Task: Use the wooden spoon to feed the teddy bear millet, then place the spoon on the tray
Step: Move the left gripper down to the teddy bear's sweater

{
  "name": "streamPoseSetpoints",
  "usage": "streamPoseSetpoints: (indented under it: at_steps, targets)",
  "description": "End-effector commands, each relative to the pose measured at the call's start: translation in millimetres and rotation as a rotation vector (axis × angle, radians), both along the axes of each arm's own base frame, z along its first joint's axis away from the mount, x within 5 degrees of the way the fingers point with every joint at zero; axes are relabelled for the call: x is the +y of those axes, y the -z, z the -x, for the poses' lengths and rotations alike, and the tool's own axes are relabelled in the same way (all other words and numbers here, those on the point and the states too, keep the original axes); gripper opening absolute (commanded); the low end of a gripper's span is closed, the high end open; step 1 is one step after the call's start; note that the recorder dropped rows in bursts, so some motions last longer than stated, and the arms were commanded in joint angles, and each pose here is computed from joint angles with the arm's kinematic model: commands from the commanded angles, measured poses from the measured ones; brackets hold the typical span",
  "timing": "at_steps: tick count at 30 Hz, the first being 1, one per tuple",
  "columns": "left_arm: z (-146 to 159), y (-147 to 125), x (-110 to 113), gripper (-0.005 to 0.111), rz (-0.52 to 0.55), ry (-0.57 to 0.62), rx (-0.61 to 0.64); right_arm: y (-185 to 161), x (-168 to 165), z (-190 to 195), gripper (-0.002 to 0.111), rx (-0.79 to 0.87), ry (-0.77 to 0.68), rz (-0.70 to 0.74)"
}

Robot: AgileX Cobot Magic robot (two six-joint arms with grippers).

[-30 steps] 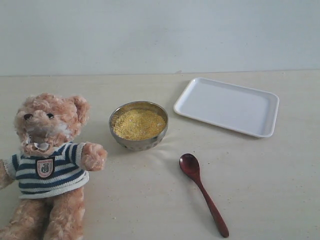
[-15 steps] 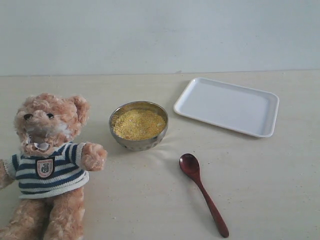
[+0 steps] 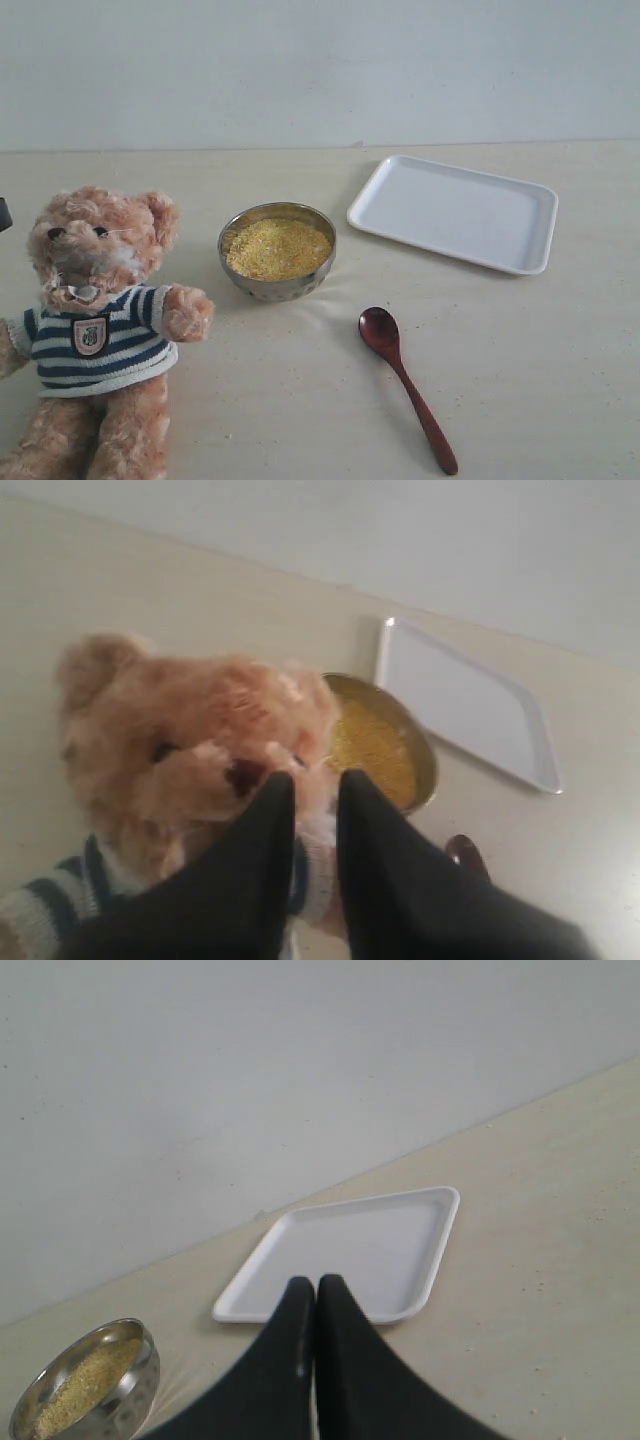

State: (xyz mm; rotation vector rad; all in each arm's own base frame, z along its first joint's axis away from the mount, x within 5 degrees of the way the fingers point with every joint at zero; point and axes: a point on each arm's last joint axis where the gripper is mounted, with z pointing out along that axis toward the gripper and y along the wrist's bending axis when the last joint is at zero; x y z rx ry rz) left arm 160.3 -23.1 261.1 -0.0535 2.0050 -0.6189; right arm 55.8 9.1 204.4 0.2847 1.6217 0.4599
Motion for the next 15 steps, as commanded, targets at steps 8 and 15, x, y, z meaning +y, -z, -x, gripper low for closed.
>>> streamPoseSetpoints:
  at_steps: [8,15]
  targets:
    - [-3.9,34.6,29.4,0.076,-0.043,-0.189,0.126,0.9,-0.2,-0.4,0.0,0.0,0.001,0.018]
    - [12.1,68.9,23.2,0.076,-0.057,-0.138,0.234,0.9,-0.2,-0.4,0.0,0.0,0.001,0.018]
